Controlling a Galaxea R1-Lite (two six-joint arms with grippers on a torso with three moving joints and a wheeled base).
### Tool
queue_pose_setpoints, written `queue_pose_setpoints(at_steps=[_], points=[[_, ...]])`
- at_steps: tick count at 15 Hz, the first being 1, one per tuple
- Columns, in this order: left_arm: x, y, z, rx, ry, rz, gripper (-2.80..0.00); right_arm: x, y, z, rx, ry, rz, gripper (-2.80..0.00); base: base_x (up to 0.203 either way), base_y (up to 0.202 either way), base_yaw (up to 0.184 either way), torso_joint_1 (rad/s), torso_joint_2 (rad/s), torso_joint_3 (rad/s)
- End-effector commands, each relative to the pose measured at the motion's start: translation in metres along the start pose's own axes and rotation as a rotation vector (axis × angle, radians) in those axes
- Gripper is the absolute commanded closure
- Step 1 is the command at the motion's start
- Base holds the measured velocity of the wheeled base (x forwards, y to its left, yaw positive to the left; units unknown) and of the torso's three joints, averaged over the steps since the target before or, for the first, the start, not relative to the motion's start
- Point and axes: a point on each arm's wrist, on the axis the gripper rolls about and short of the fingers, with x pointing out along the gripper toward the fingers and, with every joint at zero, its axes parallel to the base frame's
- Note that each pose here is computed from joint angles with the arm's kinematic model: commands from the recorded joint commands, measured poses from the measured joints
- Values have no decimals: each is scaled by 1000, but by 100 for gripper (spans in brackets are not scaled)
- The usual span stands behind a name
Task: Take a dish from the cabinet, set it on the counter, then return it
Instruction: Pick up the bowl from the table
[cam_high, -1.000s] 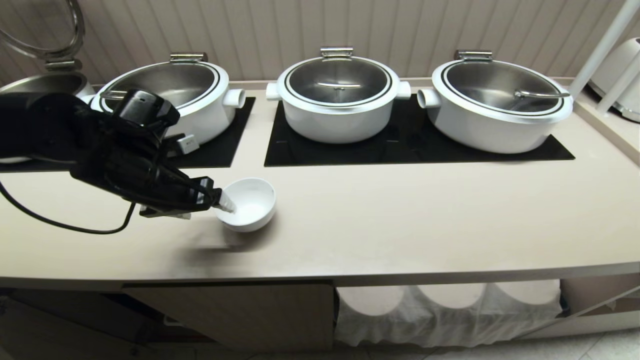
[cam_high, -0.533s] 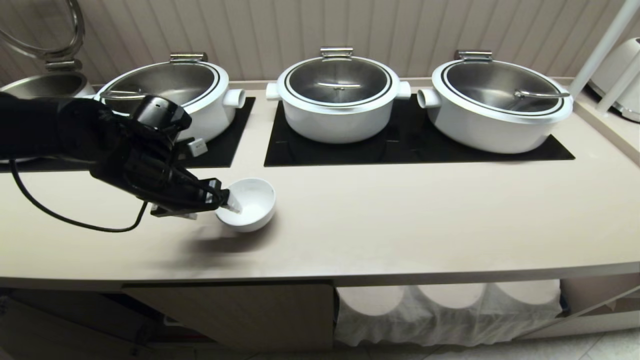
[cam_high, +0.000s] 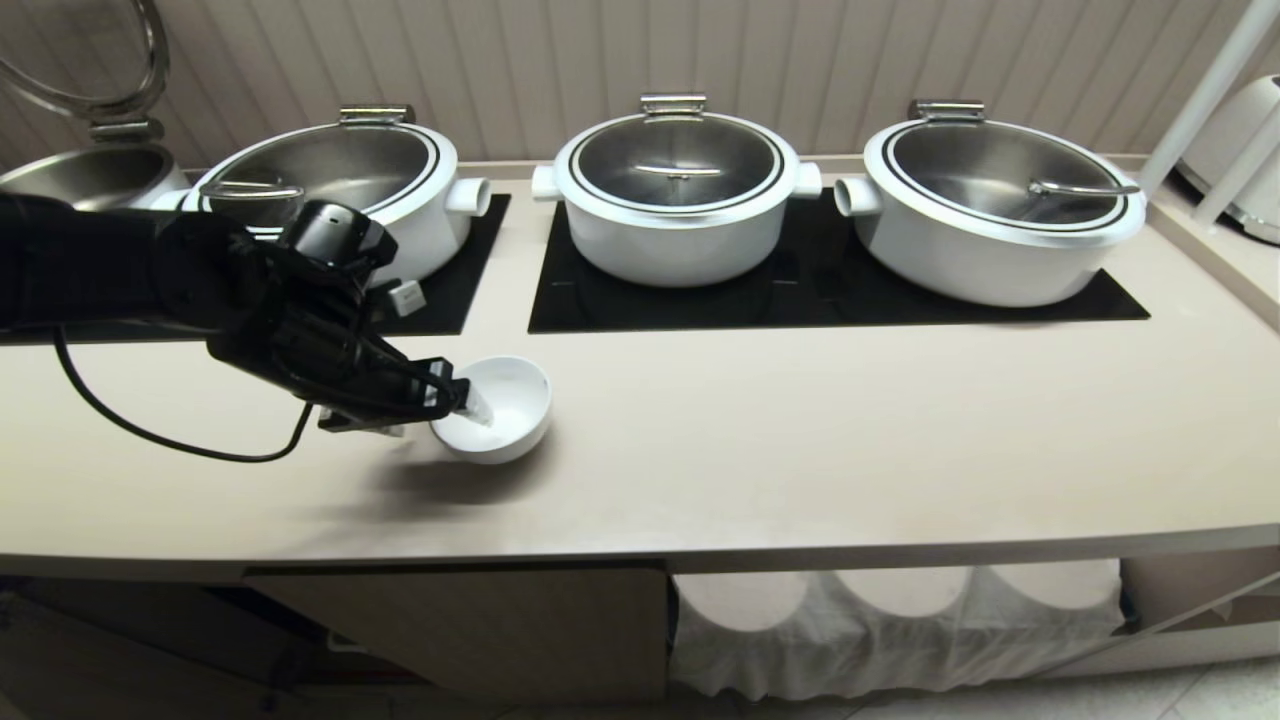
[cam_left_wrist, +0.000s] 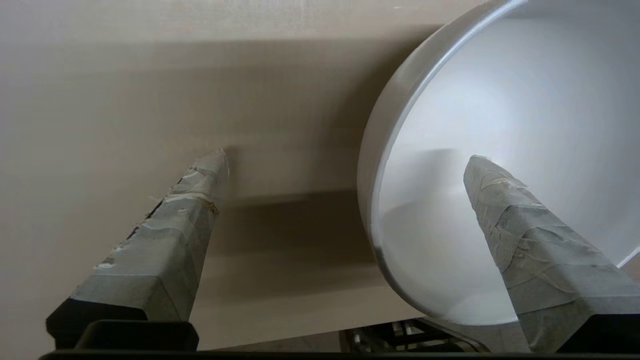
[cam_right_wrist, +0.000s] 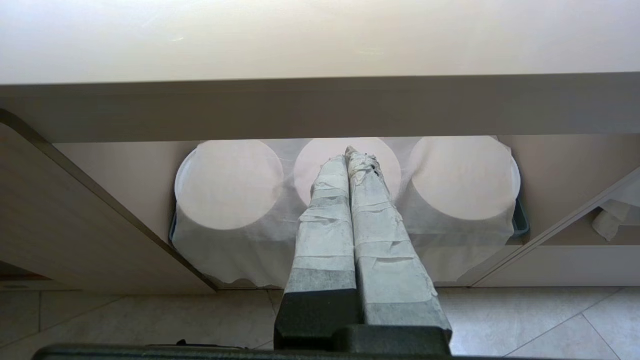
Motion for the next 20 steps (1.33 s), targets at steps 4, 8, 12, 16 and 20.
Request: queue_pose_setpoints(at_steps=[4, 8, 12, 16, 20], points=[[6, -1, 1, -2, 12, 0, -280, 0, 0, 0, 0, -1, 1, 0, 0, 0, 0, 0, 0, 0], [8, 0, 2, -1, 10, -1, -280, 0, 0, 0, 0, -1, 0, 0, 0, 0, 0, 0, 0, 0], [9, 0, 2, -2, 12, 0, -280, 0, 0, 0, 0, -1, 1, 0, 0, 0, 0, 0, 0, 0], [12, -1, 4, 1, -10, -4, 0, 0, 0, 0, 0, -1, 1, 0, 0, 0, 0, 0, 0, 0], [11, -1, 6, 1, -20, -6, 0, 0, 0, 0, 0, -1, 0, 0, 0, 0, 0, 0, 0, 0]])
